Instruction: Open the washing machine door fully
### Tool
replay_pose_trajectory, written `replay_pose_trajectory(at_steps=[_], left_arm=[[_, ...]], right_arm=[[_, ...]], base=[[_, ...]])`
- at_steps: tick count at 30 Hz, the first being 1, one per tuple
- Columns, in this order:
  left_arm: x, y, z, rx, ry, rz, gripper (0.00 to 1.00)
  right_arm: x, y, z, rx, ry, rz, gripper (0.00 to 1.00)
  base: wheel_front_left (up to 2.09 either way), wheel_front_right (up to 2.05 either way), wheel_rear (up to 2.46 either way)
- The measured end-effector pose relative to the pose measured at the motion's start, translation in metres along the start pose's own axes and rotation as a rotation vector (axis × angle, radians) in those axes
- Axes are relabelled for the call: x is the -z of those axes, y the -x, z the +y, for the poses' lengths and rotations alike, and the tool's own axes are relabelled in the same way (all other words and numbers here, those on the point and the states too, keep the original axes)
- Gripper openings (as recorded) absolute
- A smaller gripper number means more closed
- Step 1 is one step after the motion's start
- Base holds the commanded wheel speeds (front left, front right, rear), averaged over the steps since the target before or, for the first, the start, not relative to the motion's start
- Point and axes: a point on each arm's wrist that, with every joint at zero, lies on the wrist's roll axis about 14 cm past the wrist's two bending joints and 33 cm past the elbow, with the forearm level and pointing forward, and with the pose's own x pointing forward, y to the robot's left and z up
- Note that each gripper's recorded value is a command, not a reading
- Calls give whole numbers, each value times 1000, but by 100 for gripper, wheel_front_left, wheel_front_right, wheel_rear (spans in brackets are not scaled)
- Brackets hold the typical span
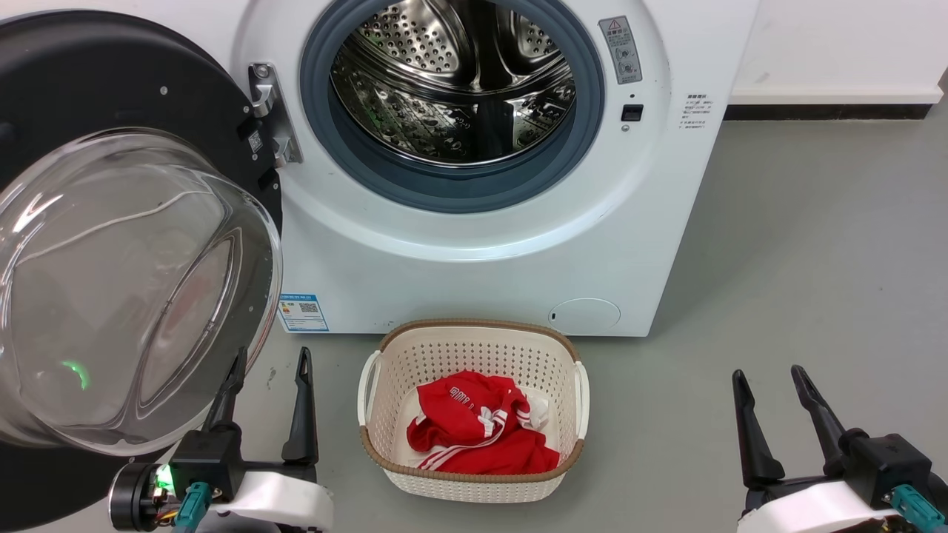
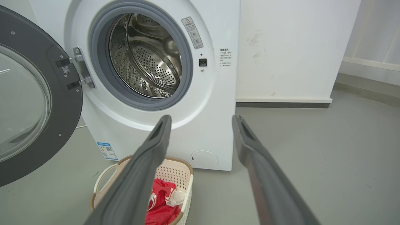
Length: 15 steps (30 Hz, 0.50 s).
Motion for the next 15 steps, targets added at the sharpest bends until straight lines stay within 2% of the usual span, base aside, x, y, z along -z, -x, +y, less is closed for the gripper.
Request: replay_pose_trajectory(at_steps=[10, 11, 15], left_arm=[[0, 1, 1, -3, 3, 2, 100], [1, 1, 0, -1, 4, 4, 0], [20, 9, 1, -8, 20, 70, 0]], right_arm=[[2, 0, 2, -4, -12, 3, 100], [3, 0, 2, -4, -15, 5, 0], [16, 5, 1, 2, -32, 47, 0]], base=[[0, 0, 0], [0, 0, 0], [0, 0, 0]])
